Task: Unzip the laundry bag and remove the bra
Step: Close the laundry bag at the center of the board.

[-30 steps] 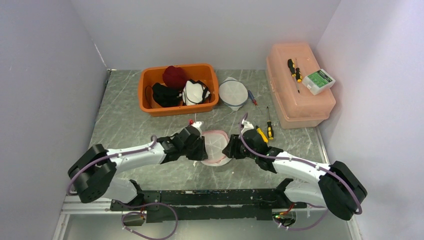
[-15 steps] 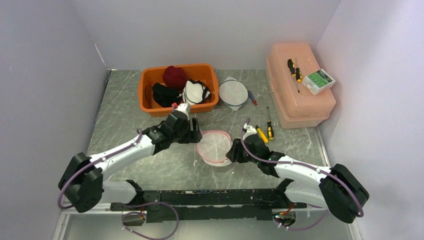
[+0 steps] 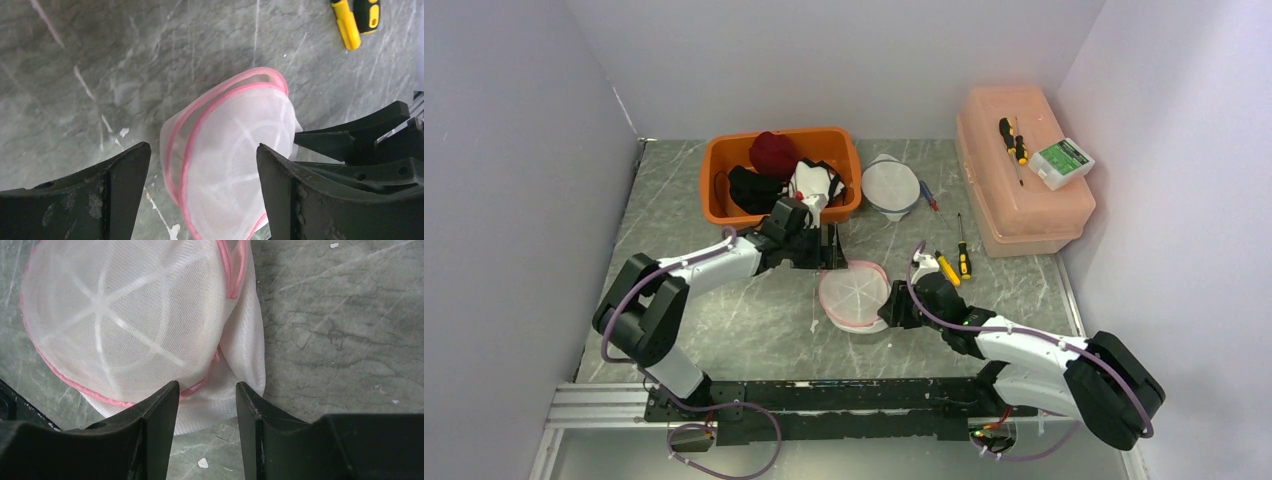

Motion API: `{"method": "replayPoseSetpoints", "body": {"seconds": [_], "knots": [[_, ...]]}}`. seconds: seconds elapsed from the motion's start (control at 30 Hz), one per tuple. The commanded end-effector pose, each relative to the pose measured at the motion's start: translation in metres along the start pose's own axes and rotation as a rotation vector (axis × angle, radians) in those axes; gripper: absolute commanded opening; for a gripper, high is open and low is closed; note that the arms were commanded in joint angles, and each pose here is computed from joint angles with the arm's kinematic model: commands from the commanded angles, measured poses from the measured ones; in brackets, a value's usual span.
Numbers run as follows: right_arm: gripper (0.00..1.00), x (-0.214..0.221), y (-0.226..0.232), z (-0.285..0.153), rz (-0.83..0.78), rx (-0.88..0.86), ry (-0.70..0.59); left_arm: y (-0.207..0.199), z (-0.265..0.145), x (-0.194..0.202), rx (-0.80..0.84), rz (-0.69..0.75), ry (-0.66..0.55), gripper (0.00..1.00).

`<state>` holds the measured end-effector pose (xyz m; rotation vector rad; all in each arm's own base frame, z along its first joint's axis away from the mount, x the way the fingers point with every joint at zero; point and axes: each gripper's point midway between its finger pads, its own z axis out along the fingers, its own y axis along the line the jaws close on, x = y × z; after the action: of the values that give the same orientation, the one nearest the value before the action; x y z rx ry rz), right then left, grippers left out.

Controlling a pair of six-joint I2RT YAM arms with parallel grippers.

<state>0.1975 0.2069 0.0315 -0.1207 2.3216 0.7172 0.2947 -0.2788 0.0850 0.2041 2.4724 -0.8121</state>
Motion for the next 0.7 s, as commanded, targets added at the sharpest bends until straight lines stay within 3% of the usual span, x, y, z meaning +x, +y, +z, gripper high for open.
{"method": "replayPoseSetpoints", "body": {"seconds": [0.0,0.37,0.67], "knots": [[0.50,-0.005,-0.001,-0.002,-0.005,0.003,-0.037,-0.012,0.008,-0.015,0.087,0.036,-0.005,0.82],[0.52,-0.002,-0.014,-0.007,0.088,0.078,-0.050,-0.006,0.022,0.015,0.147,-0.043,0.073,0.74],[0.56,-0.013,-0.013,-0.014,0.095,0.091,-0.078,-0.016,0.006,0.021,0.216,-0.094,0.016,0.39]]}}
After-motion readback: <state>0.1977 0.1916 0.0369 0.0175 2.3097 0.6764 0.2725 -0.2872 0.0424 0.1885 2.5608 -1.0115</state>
